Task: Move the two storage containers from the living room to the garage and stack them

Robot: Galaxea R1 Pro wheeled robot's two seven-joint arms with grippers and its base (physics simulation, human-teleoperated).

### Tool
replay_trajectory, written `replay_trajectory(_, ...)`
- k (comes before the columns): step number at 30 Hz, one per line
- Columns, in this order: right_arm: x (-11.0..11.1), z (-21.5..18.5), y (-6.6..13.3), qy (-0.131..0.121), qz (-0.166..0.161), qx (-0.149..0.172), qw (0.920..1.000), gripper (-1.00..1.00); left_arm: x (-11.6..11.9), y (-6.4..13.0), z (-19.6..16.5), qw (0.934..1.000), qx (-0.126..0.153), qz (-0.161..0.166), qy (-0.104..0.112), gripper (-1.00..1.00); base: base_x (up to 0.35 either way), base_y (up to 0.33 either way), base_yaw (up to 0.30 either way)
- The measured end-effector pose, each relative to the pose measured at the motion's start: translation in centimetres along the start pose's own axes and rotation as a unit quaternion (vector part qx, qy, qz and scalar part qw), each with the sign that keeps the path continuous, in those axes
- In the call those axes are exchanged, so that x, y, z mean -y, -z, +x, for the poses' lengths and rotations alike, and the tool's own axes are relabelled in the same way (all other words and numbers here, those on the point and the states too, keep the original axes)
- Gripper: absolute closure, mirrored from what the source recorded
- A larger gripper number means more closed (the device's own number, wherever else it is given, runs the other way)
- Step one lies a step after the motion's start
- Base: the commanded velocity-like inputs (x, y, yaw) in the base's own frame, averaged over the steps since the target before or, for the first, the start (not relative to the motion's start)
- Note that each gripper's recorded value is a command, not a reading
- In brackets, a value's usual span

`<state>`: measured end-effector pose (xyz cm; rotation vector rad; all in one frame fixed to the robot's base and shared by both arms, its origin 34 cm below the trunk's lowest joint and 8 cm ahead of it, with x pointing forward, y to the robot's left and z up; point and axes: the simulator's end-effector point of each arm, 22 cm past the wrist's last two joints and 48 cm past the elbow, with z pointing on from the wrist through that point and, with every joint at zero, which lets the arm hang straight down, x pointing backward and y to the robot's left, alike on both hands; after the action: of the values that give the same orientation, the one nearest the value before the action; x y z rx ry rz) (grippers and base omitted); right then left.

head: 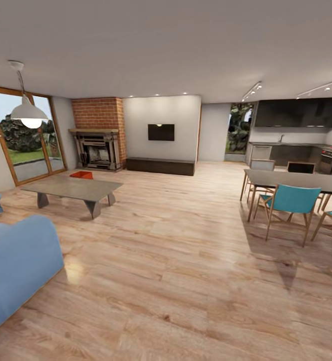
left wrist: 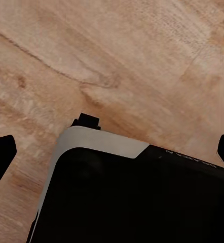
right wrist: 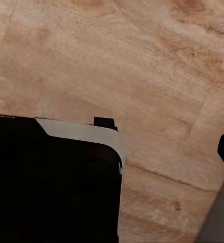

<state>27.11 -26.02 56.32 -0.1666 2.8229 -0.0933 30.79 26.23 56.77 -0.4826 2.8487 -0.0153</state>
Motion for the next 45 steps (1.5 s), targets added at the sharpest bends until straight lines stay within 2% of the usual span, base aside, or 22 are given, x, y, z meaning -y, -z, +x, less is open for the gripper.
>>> replay_trajectory(24,-0.13,-0.07,0.01,-0.008,0.001,0.001,1.0000,-1.00,0.01,0.00,0.05,1.0000,-0.001,0.000,0.000,-1.00,0.323,0.000,0.000)
replay_trajectory(45,-0.11,-0.04,0.01,-0.004,0.001,0.001,1.0000,-1.00,0.01,0.00,-0.05,1.0000,0.001,0.000,0.000,-1.00,0.323,0.000,0.000)
